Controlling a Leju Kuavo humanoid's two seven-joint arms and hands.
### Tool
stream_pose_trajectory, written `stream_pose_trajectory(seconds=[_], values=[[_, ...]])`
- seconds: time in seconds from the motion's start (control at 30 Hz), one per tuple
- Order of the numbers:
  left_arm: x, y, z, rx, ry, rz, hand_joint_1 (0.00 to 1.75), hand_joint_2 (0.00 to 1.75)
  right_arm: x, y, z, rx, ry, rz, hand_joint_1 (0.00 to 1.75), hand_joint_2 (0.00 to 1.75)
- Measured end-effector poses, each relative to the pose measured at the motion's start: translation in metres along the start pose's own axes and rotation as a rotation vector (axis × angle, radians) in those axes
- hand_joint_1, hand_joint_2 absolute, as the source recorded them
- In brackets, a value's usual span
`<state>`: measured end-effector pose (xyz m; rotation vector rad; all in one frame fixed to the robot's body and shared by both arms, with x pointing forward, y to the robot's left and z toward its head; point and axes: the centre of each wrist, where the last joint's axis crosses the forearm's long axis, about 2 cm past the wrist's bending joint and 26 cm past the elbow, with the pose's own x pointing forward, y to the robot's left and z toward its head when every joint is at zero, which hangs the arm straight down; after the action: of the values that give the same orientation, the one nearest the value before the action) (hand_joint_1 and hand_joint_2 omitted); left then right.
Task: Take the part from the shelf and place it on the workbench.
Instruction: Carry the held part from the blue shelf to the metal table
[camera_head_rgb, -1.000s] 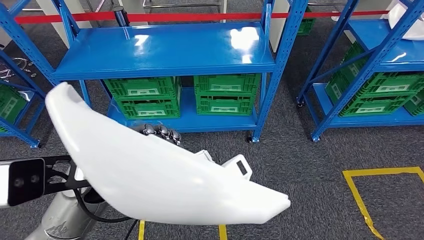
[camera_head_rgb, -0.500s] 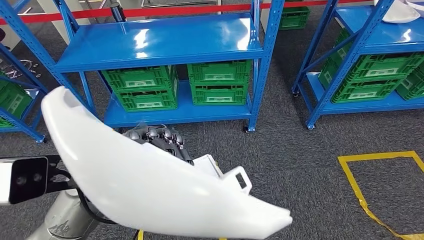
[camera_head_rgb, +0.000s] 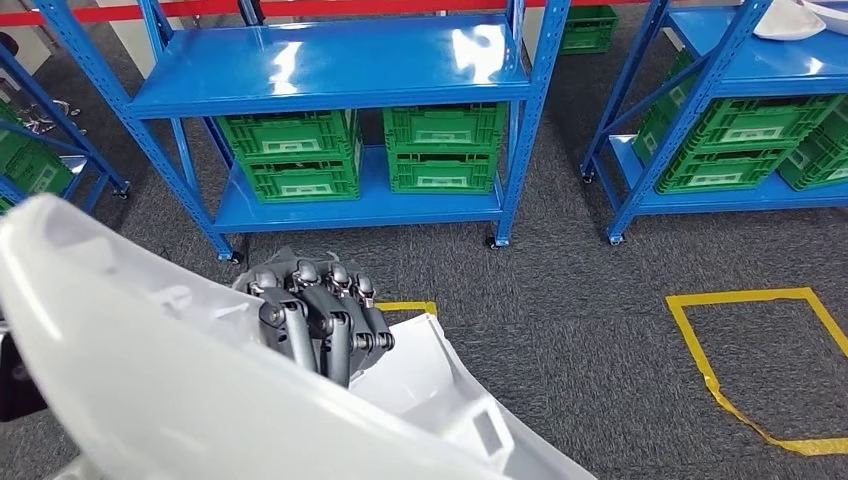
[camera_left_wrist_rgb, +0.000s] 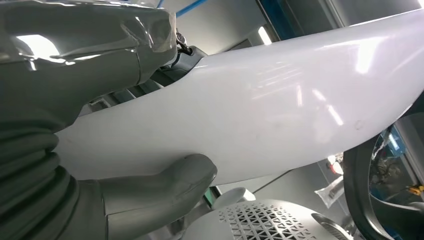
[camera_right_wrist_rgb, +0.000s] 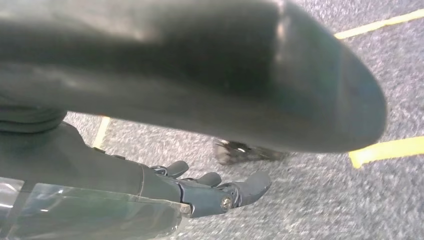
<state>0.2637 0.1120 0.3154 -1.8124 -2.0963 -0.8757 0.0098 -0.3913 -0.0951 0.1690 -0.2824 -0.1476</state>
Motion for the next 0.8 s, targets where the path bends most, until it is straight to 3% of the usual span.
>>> stream_pose_trajectory(seconds=[0.8], values=[[0.0002,-0.0029,0.0027,-0.006,0.007,0.003,1.75,1.75,0.0038,-0.0086,0.0023,-0.029,-0.03,0.048,0.0,0.0]])
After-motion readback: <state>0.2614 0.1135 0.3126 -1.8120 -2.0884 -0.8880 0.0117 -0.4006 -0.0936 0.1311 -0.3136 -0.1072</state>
